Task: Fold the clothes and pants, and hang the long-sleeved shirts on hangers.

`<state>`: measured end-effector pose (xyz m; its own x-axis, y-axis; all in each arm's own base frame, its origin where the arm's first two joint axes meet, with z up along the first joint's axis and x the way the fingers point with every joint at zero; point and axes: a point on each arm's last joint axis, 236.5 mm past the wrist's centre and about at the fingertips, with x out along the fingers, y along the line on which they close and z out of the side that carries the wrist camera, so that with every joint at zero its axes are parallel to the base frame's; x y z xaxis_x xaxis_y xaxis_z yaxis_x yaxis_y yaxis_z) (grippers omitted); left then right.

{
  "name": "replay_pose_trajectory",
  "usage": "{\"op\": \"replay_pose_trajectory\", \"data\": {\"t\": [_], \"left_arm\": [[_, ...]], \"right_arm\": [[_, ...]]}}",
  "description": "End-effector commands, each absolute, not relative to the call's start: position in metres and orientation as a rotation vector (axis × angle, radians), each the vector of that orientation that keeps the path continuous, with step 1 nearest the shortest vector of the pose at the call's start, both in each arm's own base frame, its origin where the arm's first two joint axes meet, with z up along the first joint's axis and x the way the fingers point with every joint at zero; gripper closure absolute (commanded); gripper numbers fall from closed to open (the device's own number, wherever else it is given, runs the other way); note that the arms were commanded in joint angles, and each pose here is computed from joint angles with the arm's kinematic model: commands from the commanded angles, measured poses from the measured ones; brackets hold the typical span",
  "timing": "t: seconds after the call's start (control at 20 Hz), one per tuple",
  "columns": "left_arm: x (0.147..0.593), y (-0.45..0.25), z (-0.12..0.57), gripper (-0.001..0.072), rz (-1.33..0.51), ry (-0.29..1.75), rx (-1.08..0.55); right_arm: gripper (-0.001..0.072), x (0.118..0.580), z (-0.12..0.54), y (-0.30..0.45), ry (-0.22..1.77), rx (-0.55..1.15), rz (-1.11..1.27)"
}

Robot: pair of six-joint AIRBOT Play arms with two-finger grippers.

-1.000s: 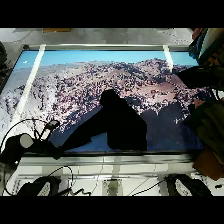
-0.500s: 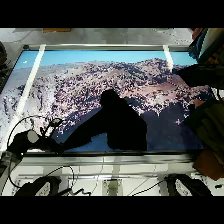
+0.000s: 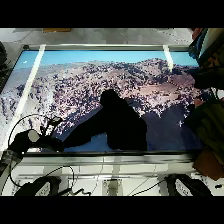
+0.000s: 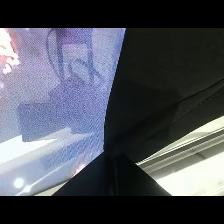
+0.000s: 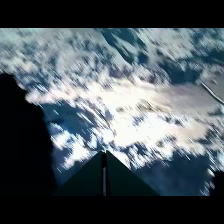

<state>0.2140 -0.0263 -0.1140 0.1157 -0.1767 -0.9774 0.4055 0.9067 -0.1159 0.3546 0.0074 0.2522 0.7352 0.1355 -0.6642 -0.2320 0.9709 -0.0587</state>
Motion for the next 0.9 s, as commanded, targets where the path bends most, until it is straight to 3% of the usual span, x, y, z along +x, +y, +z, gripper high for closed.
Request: {"op": "replay_pose_trajectory", "data": {"t": [0.0, 0.15, 0.35, 0.4, 0.45, 0.5, 0.85], "left_arm": [[0.216, -0.025, -0.114, 0.0692, -0.425, 1.385, 0.203], [0.216, -0.025, -0.114, 0.0692, -0.425, 1.385, 0.202], [0.22, -0.026, -0.113, 0.0692, -0.42, 1.368, 0.198], [0.222, -0.027, -0.113, 0.0692, -0.417, 1.36, 0.192], [0.224, -0.028, -0.113, 0.0692, -0.416, 1.354, 0.184], [0.224, -0.028, -0.113, 0.0692, -0.416, 1.353, 0.185], [0.224, -0.028, -0.113, 0.0692, -0.415, 1.353, 0.185]], "right_arm": [[0.0688, 0.326, 0.182, -0.034, 1.004, -0.205, 0.164], [0.0688, 0.288, 0.089, -0.03, 1.253, -0.042, 0.222], [0.0686, 0.207, 0.001, 0.052, 1.513, 0.245, 0.573], [0.0585, 0.197, -0.011, 0.074, 1.512, 0.346, 0.637], [0.0284, 0.194, -0.023, 0.087, 1.499, 0.427, 0.641], [0.0194, 0.193, -0.035, 0.093, 1.492, 0.485, 0.613], [0.0195, 0.186, -0.092, 0.097, 1.537, 0.668, 0.435]]}}
